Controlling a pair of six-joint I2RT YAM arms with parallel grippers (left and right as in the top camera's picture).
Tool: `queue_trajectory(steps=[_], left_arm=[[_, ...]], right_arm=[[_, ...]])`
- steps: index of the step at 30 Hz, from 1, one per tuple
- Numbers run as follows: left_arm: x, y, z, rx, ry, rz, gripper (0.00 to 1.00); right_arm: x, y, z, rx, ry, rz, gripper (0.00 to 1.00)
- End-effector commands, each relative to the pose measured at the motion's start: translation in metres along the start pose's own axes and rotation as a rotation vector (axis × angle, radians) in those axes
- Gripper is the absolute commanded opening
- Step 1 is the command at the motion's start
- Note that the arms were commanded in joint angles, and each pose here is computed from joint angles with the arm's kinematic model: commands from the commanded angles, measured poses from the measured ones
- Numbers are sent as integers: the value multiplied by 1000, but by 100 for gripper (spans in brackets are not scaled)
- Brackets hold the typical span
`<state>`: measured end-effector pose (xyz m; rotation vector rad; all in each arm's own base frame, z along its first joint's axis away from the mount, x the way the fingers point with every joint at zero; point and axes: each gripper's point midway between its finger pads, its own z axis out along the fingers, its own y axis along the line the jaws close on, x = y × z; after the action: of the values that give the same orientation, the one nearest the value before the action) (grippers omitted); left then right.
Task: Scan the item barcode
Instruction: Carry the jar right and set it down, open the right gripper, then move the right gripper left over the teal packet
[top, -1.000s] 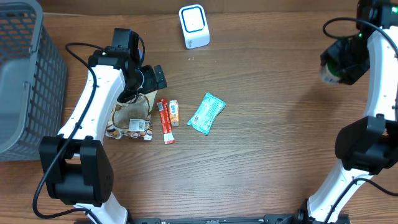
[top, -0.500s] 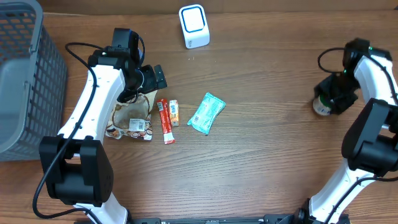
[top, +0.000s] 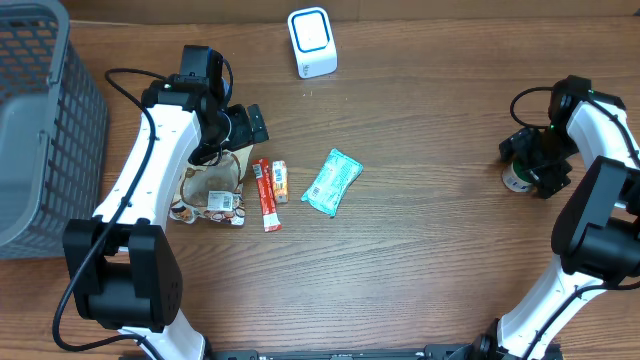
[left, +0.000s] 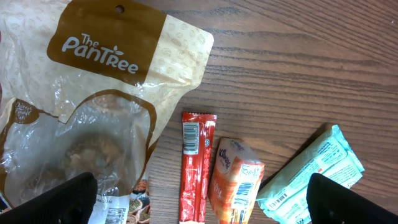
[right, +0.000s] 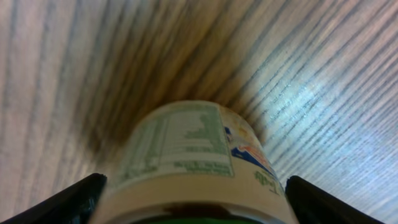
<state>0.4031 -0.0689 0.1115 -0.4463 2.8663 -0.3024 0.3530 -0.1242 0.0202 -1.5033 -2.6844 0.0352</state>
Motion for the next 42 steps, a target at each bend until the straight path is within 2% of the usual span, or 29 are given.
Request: queue_trajectory(steps=[1,8,12,16,22,34,39,42], left_arm=[[-5,-5,-5,16,-14,1,99],[-5,-5,-5,16,-14,1,100],[-5,-5,-5,15,-14,1,100],[-5,-5,-5,15,-14,1,100],[-5,-5,-5,15,-14,1,100],[-5,-5,-5,16,-14,1,100],[-5,-5,-5,16,-14,1,100],[-5,-5,-5,16,-14,1,100]], right_arm=[[-10,5,-23,-18,-35,8,95],[-19,21,-103,-84,-84,-57,95],[4,52,-149,-231,-59,-282,91],[41,78,-164,-315,-4,-439,88],[105,118,-149,-304,55,-611,83],[233,169,-86,-265,108,-904,83],[276,176,-52,-264,113,-992,84],[285,181,-41,-280,102,-1015,84]])
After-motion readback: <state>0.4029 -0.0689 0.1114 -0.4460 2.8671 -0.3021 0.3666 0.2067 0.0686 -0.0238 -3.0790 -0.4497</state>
